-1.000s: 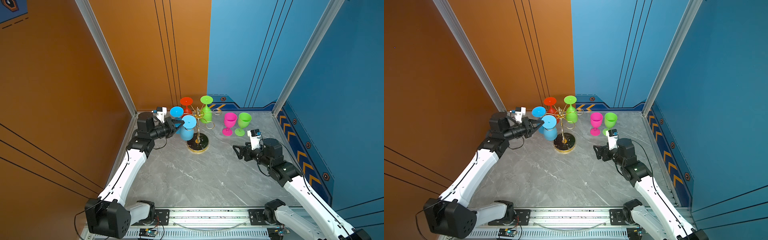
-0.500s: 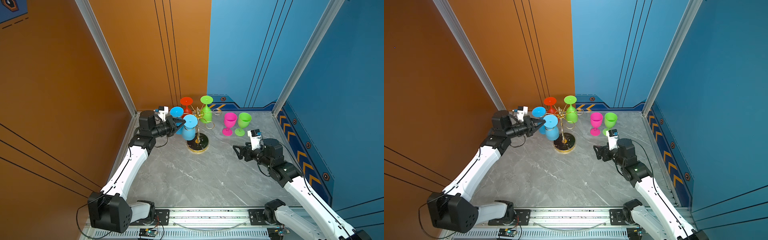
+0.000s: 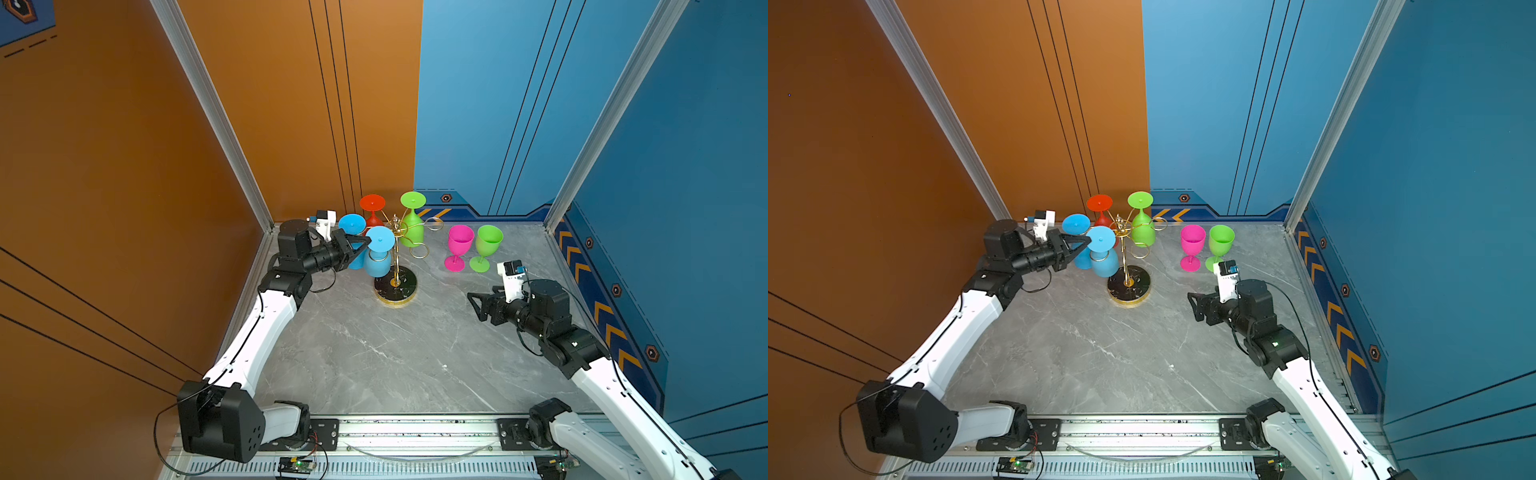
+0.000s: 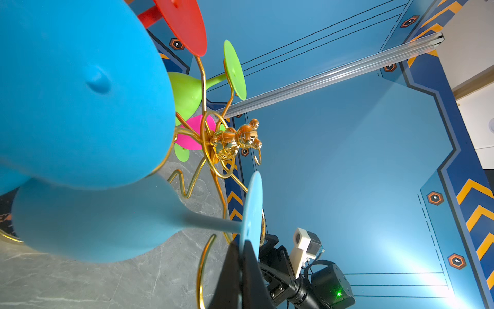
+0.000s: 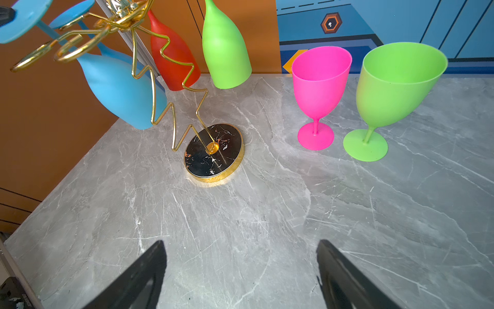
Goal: Take the wine glass off the wine glass rack
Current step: 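Grasp the blue glass foot with the left gripper and pull it off the rack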
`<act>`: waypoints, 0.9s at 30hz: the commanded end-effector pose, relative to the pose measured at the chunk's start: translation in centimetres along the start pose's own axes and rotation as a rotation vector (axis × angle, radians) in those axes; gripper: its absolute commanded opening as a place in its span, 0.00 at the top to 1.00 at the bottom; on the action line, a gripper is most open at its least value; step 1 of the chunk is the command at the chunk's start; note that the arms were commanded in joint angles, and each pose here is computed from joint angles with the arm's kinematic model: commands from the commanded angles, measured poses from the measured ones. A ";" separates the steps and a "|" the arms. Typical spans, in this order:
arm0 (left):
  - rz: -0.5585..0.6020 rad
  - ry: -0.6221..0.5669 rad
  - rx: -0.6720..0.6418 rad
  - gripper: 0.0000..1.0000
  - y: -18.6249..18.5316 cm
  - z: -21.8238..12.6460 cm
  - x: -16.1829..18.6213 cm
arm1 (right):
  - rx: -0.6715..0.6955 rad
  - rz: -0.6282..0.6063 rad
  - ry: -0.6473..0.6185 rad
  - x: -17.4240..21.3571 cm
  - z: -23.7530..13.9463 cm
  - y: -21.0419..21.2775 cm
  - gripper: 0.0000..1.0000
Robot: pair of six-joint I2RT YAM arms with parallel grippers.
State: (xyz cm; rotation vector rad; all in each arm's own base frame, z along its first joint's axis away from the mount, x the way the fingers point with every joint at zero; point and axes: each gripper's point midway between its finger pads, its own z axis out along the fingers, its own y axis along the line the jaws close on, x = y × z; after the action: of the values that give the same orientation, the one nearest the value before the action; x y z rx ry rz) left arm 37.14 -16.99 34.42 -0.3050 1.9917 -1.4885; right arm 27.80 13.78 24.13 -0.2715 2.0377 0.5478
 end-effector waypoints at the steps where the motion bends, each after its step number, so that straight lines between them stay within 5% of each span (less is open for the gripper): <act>1: 0.039 -0.070 0.022 1.00 -1.5 -1.3 -1.5 | 0.014 0.013 0.009 0.3 -0.4 -0.1 0.11; 27: 0.031 -0.092 0.034 1.00 0.3 -7.9 2.3 | -0.016 0.010 0.027 0.8 -0.3 0.9 0.11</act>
State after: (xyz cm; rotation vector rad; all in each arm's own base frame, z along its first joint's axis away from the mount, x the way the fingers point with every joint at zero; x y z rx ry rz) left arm 31.97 -11.77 34.30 -0.3956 1.8889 -1.4511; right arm 27.10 14.59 23.90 -0.2974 2.0508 0.5713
